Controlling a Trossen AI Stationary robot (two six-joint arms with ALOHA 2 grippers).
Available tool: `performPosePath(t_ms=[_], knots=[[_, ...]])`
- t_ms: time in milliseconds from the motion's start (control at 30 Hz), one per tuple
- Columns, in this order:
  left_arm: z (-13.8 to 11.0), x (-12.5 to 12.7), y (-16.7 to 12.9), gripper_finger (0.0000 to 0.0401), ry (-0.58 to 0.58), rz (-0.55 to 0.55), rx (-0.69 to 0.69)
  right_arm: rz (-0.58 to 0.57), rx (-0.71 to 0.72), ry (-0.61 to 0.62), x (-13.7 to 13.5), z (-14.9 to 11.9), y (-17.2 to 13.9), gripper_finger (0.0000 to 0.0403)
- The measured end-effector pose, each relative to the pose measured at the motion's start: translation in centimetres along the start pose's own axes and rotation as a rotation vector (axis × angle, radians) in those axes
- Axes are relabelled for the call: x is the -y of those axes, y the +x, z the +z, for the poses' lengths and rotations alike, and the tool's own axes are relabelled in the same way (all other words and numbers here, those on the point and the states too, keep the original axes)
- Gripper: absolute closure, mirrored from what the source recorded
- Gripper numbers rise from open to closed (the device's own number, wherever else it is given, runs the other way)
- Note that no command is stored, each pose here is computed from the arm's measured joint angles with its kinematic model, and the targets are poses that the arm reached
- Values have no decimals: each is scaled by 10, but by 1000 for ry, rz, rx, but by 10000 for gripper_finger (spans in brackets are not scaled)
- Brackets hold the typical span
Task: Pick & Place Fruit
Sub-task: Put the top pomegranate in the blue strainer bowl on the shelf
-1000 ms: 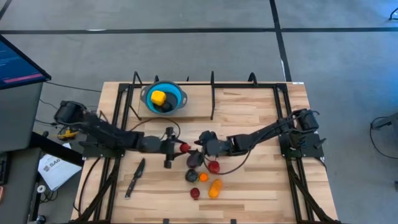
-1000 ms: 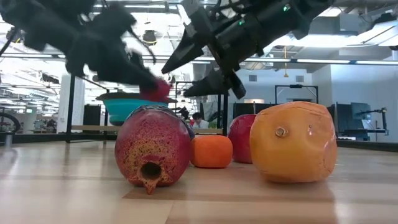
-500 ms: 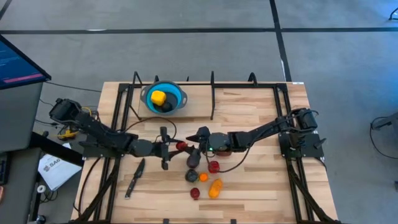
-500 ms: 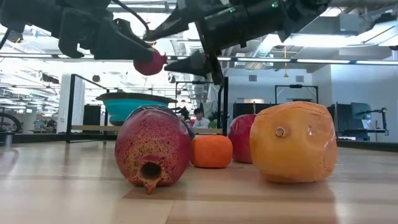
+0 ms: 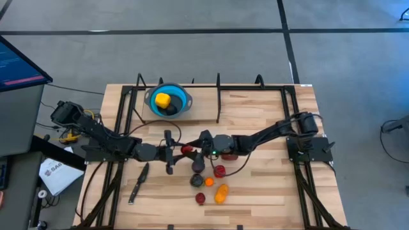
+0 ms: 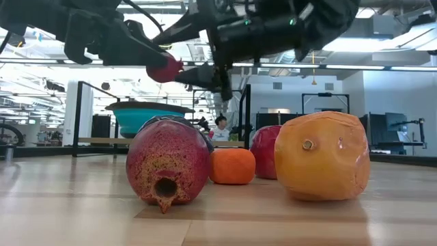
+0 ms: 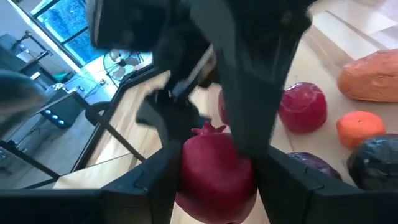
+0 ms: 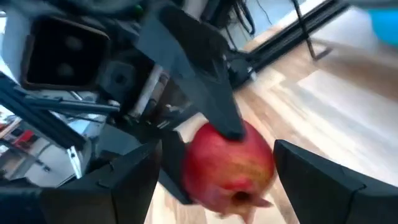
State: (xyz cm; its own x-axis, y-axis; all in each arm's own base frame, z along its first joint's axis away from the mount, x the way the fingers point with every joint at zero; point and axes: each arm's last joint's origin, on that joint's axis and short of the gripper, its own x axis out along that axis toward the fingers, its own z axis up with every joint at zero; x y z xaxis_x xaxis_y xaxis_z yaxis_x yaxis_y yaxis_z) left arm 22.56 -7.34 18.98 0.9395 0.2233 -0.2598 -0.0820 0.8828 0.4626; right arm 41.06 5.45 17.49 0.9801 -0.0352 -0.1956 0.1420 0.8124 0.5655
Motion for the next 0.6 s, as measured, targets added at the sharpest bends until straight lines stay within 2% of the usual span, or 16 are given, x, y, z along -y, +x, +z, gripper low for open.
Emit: performPosePath(t_ms=[300,400,600], knots=[[0,0,0,220,-1,8,-1,50,47,38,10,-5,9,114],[0,0,0,216,-2,9,1,65,34,37,9,-5,9,145],[0,0,0,207,0,4,0,72,5,48,10,-7,9,241]])
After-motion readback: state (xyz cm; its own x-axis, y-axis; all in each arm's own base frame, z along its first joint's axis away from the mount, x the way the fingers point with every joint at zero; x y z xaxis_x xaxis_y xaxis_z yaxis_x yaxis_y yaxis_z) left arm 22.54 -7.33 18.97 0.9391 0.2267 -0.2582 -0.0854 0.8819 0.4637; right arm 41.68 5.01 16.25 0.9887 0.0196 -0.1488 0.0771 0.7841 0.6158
